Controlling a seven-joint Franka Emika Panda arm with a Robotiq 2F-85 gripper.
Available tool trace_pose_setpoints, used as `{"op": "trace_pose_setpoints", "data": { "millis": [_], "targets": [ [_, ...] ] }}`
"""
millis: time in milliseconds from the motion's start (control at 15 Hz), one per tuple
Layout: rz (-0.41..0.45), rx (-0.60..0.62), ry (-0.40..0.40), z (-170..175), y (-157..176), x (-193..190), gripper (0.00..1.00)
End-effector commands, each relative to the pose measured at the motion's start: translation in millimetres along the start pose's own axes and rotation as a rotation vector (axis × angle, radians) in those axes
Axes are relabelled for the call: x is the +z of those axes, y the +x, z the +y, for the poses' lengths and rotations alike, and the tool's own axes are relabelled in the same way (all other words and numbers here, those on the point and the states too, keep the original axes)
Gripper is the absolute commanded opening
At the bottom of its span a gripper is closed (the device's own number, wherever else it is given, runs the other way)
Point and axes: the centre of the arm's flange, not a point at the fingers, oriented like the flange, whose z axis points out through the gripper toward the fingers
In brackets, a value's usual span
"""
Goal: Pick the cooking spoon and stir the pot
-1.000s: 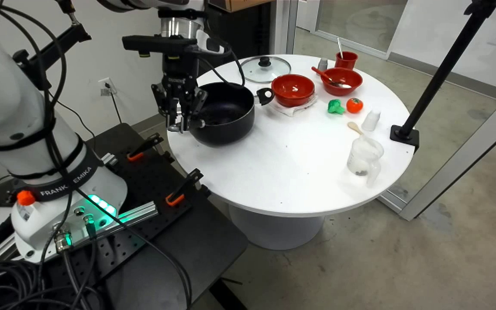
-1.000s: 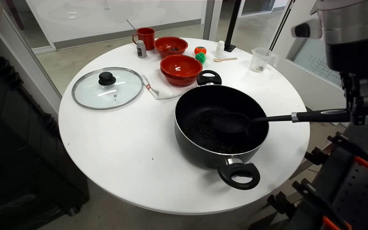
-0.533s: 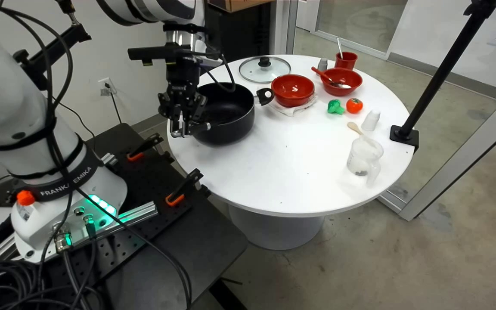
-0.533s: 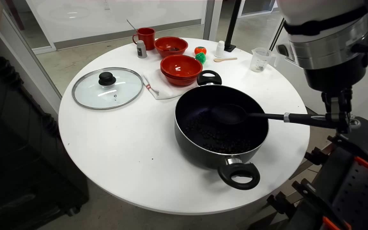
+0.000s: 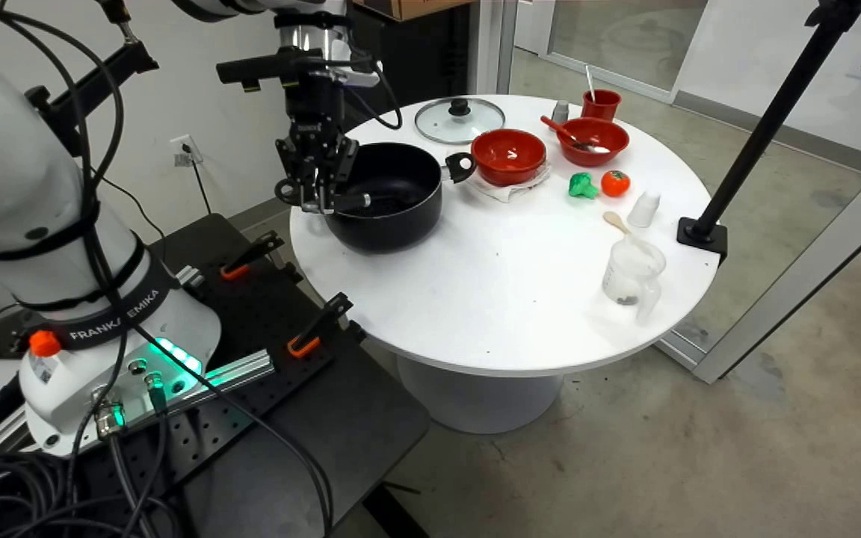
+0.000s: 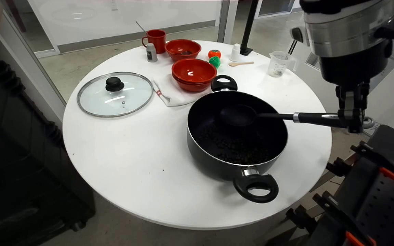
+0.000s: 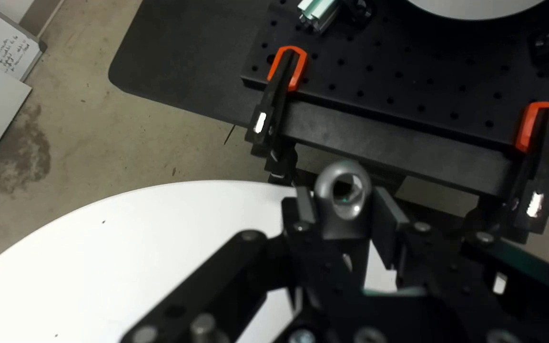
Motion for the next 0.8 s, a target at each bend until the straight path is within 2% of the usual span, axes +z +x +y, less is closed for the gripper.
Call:
{"op": "trace_pose_setpoints", "data": {
  "millis": [0, 467, 533, 733],
  "targets": [
    [0.016, 0.015, -0.004, 0, -2, -6, 0.32],
    [0.031, 0.031, -0.008, 0, -6, -11, 0.32],
    [0.03, 0.032, -0.008, 0, -6, -11, 0.08],
    [-0.046, 0.04, -0.018, -21, 1, -3, 0.08]
  ]
}}
